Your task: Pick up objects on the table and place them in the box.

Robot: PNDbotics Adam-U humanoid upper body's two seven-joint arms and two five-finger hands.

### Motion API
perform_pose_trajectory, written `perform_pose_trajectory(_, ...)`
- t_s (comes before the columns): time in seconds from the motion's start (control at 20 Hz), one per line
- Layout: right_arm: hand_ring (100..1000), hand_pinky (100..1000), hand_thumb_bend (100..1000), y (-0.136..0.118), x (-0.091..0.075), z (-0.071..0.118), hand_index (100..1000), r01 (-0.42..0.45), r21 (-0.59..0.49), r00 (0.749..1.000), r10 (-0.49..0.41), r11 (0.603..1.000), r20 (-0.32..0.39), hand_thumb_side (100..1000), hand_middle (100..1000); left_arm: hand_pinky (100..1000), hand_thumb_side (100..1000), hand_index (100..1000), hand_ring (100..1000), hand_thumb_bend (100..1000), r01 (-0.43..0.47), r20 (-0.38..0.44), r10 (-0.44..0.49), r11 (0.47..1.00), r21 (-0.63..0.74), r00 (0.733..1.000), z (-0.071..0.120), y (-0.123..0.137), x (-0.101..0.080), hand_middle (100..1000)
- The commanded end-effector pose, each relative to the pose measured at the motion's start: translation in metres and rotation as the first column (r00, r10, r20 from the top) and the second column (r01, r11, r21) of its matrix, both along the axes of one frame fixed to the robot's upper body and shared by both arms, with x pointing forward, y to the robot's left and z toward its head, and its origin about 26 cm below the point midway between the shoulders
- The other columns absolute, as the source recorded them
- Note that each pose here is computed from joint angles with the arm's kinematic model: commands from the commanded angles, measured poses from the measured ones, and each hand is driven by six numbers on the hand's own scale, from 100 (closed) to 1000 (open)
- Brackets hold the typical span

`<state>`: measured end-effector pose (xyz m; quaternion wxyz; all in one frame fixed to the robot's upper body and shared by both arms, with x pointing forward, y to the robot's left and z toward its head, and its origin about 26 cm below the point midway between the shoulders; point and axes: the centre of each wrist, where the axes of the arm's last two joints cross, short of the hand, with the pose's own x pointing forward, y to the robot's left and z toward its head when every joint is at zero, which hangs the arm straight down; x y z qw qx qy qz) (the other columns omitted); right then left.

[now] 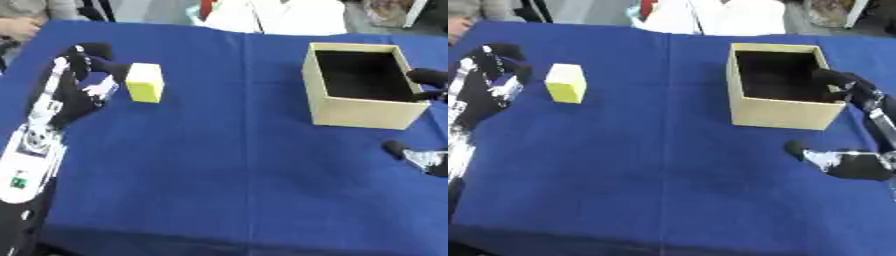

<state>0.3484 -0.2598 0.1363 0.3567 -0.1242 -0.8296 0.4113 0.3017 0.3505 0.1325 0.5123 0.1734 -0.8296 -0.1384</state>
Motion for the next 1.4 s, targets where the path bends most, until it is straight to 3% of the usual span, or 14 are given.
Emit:
perform_pose_trajectory(0.05, 911, 782, 576, -0.002, 0.000, 0.007, 951, 0.002, 0.011, 1.000, -0.002, 1.000, 0.017, 397, 865, 756, 399, 740, 579, 457, 0.005, 0.022, -0.005, 1.000, 0.014, 1.000, 0.008, 0.002, 0.000, 612)
perform_pose_trajectory(0.4, 896, 778, 543, -0.001, 0.000, 0.007, 948, -0.003, 0.024, 1.000, 0.003, 1.000, 0.007, 404, 856, 760, 403, 746, 590, 475, 0.008, 0.030, -0.010, 0.997, 0.071, 0.999, 0.015, 0.005, 0.000, 623)
perform_pose_trajectory(0.7, 893, 776, 519, -0.002, 0.000, 0.006, 946, -0.007, 0.024, 1.000, 0.007, 1.000, -0.003, 405, 852, 757, 397, 754, 605, 534, 0.027, 0.054, -0.047, 0.946, 0.323, 0.997, 0.050, 0.022, 0.005, 633)
perform_pose_trajectory(0.85, 893, 776, 512, -0.002, 0.000, 0.006, 947, -0.010, 0.021, 1.000, 0.010, 1.000, -0.009, 402, 851, 754, 400, 760, 609, 565, 0.037, 0.035, -0.062, 0.873, 0.487, 0.997, 0.072, 0.038, 0.011, 635)
perform_pose_trajectory(1.1, 891, 776, 500, -0.002, 0.000, 0.004, 946, -0.018, 0.017, 1.000, 0.019, 1.000, -0.020, 403, 849, 743, 400, 763, 620, 642, 0.039, -0.024, -0.031, 0.693, 0.720, 0.999, 0.109, 0.064, 0.031, 635)
perform_pose_trajectory(1.4, 890, 776, 490, -0.002, 0.000, 0.003, 946, -0.028, 0.013, 0.999, 0.028, 1.000, -0.032, 406, 846, 731, 391, 766, 627, 771, 0.077, -0.120, 0.058, 0.489, 0.869, 0.991, 0.120, 0.076, 0.066, 637)
